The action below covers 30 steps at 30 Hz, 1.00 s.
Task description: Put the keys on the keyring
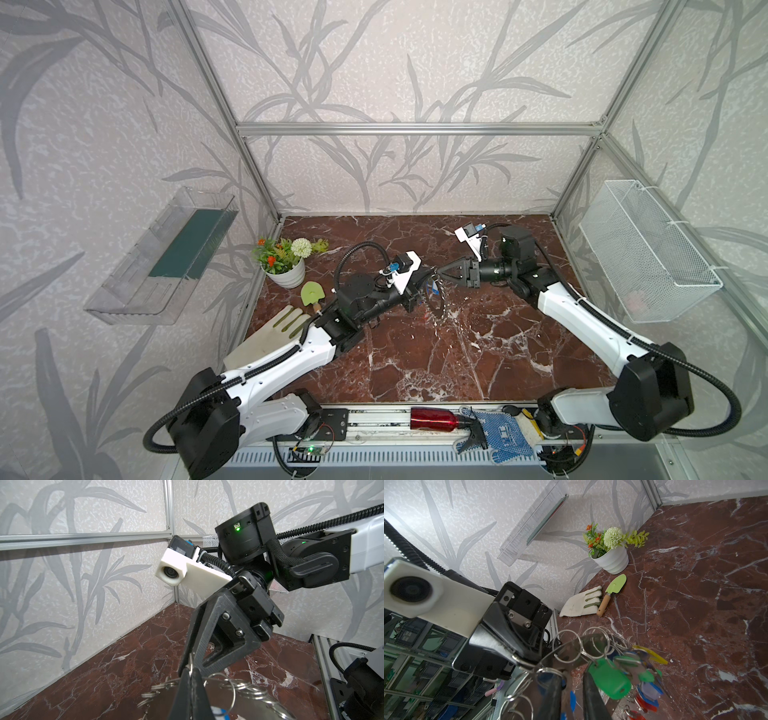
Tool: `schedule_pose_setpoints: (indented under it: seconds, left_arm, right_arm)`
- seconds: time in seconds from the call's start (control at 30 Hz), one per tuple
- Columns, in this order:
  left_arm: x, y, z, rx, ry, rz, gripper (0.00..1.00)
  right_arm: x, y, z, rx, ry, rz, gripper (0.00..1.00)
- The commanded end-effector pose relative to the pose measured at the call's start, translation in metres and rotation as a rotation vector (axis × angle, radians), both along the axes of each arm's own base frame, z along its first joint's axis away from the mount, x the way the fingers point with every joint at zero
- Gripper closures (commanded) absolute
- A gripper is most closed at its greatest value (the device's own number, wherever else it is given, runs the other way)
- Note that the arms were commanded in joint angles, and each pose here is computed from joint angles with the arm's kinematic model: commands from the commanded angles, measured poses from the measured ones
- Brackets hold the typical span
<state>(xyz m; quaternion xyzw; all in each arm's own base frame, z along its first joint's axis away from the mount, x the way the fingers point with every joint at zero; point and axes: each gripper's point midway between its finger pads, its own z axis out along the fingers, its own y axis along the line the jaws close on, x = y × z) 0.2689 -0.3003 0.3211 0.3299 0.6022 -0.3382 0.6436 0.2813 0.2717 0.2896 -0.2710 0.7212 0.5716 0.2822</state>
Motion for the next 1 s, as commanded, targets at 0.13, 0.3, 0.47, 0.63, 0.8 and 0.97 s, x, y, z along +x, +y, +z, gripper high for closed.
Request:
schedule_pose_setpoints:
  seconds: [0.13, 0.3, 0.47, 0.63, 0.8, 0.97]
  left_arm:
    - [-0.007, 0.007, 0.071, -0.202, -0.147, -0.007, 1.00]
    - [-0.001, 0.006, 0.072, -0.231, -0.126, 0.005, 1.00]
    - [0.002, 0.004, 0.075, -0.248, -0.123, 0.008, 1.00]
    - [0.010, 0.004, 0.078, -0.278, -0.111, 0.026, 1.00]
    - [0.018, -0.001, 0.076, -0.264, -0.095, 0.018, 1.00]
    - [0.022, -0.007, 0.079, -0.290, -0.054, -0.053, 1.00]
  right_arm:
    - [0.002, -0.018, -0.003, -0.001, 0.041, -0.073, 0.70]
    - [0.014, -0.037, 0.002, 0.023, 0.034, -0.154, 0.68]
    - [0.024, -0.050, 0.006, 0.047, 0.023, -0.215, 0.64]
    - [0.043, -0.071, 0.000, 0.046, 0.020, -0.349, 0.61]
    - [0.060, -0.096, -0.002, 0.010, -0.043, -0.544, 0.54]
    - [0.063, -0.106, 0.018, 0.038, -0.155, -0.613, 0.45]
